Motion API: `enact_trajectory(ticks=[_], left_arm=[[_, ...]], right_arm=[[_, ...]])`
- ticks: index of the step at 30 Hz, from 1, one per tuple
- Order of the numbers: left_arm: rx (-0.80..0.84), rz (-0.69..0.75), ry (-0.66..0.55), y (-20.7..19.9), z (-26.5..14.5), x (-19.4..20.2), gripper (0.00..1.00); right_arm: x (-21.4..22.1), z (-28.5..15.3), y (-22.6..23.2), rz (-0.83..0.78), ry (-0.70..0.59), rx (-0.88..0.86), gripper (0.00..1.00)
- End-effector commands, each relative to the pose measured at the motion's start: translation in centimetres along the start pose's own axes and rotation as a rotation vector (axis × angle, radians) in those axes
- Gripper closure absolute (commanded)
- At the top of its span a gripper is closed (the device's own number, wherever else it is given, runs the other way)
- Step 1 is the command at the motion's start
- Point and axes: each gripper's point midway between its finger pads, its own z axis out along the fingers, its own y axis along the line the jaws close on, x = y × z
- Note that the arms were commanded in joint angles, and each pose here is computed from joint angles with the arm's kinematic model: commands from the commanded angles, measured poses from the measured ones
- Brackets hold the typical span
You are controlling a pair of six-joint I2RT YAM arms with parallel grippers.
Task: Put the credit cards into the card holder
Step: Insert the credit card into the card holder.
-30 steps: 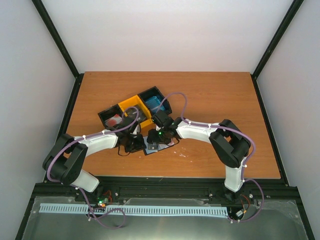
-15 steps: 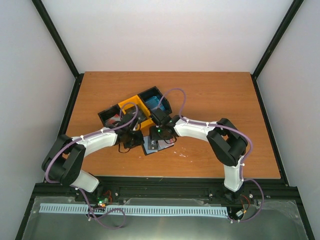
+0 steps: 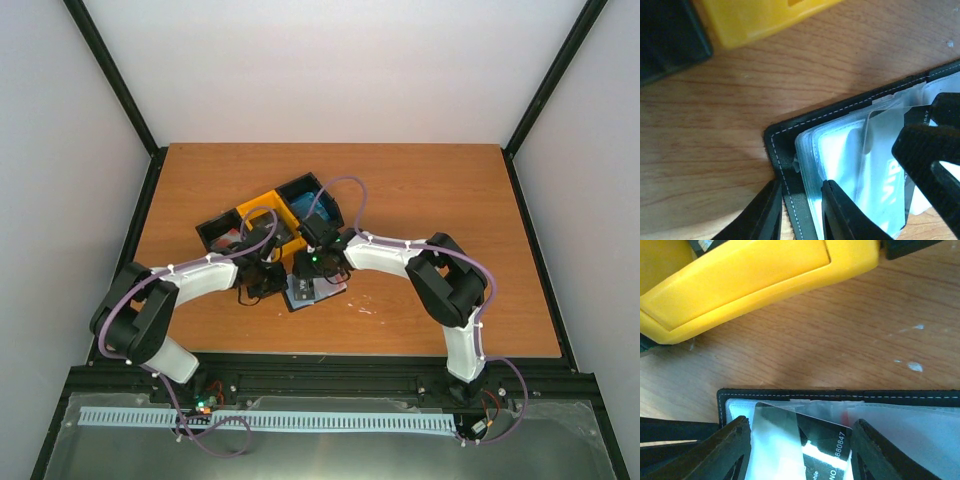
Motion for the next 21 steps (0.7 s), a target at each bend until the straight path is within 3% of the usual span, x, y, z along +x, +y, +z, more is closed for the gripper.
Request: enact_trajectory(ticks=[1, 16, 21], left_arm=[[-0.003, 0.010, 0.007, -0.2, 0.4, -0.4, 0.75], [-0.025, 0.027, -0.003, 0.1, -0.3, -0.4, 0.76], [-0.003, 0.042, -0.014, -0.6, -0.9, -0.7, 0.76]], right_arm=[[1.0, 0.9, 1.1, -0.036, 0.046, -0.076, 0.45], [-0.5, -1.5, -1.5, 0.043, -0.046, 0.054, 0.48], [-0.1, -1.0, -1.5, 0.038, -0.009, 0.059, 0.48]])
